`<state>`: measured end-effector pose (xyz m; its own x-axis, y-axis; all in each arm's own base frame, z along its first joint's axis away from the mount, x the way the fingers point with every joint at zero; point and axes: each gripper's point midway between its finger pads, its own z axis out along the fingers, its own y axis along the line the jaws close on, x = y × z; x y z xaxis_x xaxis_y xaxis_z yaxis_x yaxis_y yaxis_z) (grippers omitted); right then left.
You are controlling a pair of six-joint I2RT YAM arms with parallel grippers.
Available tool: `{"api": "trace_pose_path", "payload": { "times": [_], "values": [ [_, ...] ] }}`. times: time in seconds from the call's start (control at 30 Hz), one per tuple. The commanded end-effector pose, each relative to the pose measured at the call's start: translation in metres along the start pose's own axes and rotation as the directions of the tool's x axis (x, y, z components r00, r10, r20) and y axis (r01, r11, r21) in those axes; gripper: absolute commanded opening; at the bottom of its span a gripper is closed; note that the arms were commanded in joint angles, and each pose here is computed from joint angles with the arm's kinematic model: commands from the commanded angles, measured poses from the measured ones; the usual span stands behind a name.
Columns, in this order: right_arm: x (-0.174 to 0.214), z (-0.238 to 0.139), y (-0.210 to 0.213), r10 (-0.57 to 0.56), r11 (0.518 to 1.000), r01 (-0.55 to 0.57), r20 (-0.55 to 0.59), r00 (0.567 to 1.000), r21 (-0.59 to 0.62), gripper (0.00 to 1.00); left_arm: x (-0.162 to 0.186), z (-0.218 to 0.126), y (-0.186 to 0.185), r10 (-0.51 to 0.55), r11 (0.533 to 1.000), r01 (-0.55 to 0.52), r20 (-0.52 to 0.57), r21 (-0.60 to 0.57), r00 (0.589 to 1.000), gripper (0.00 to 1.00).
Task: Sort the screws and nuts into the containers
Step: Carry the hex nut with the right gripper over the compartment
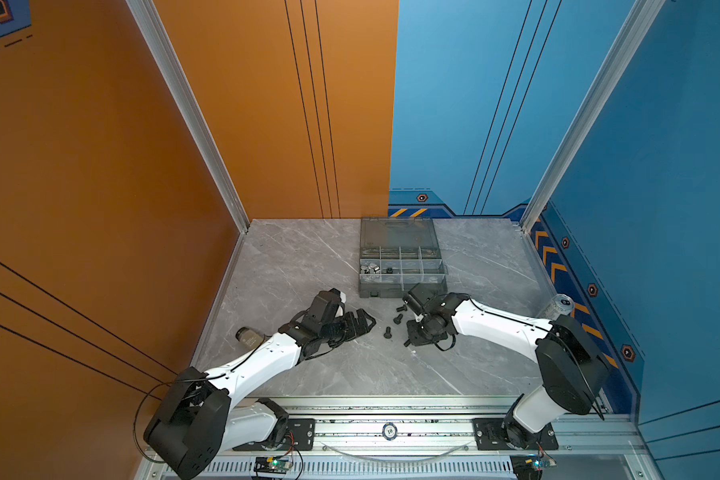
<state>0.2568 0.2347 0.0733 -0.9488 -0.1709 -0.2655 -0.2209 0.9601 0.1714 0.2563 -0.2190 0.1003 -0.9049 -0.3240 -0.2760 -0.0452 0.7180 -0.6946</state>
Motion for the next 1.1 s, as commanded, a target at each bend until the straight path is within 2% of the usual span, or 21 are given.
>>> {"api": "trace_pose_path", "payload": {
  "times": [0.0,0.33,0.53,0.7,0.77,1.07],
  "values": [
    [-0.028,-0.029,0.005,-0.026,0.998,0.029,0.062,0.998,-0.049,0.0,-0.004,-0.005,-0.011,0.014,1.0,-0.014,0.011,0.022,1.0,0.97],
    [-0.145,-0.07,0.007,-0.028,0.997,0.046,0.272,0.962,-0.062,0.0,-0.005,-0.005,-0.011,0.017,1.0,-0.018,0.012,0.026,1.0,0.98],
    [-0.206,-0.066,0.009,-0.026,0.998,0.045,0.341,0.94,-0.046,0.0,-0.003,0.0,-0.01,-0.002,0.999,0.001,0.001,0.047,1.0,0.98],
    [-0.241,-0.045,0.017,-0.027,0.996,0.054,0.353,0.935,-0.066,0.0,-0.003,0.001,-0.009,-0.006,0.999,0.006,0.0,0.047,1.0,0.98],
    [-0.248,-0.025,0.019,-0.023,0.996,0.049,0.333,0.942,-0.07,0.0,-0.002,0.0,-0.01,-0.004,0.999,0.004,-0.002,0.048,1.0,0.98],
    [-0.25,0.039,0.025,-0.001,0.993,0.029,0.243,0.97,-0.11,0.0,-0.003,-0.002,-0.009,-0.006,0.999,0.006,0.001,0.044,1.0,0.98]
  ]
}}
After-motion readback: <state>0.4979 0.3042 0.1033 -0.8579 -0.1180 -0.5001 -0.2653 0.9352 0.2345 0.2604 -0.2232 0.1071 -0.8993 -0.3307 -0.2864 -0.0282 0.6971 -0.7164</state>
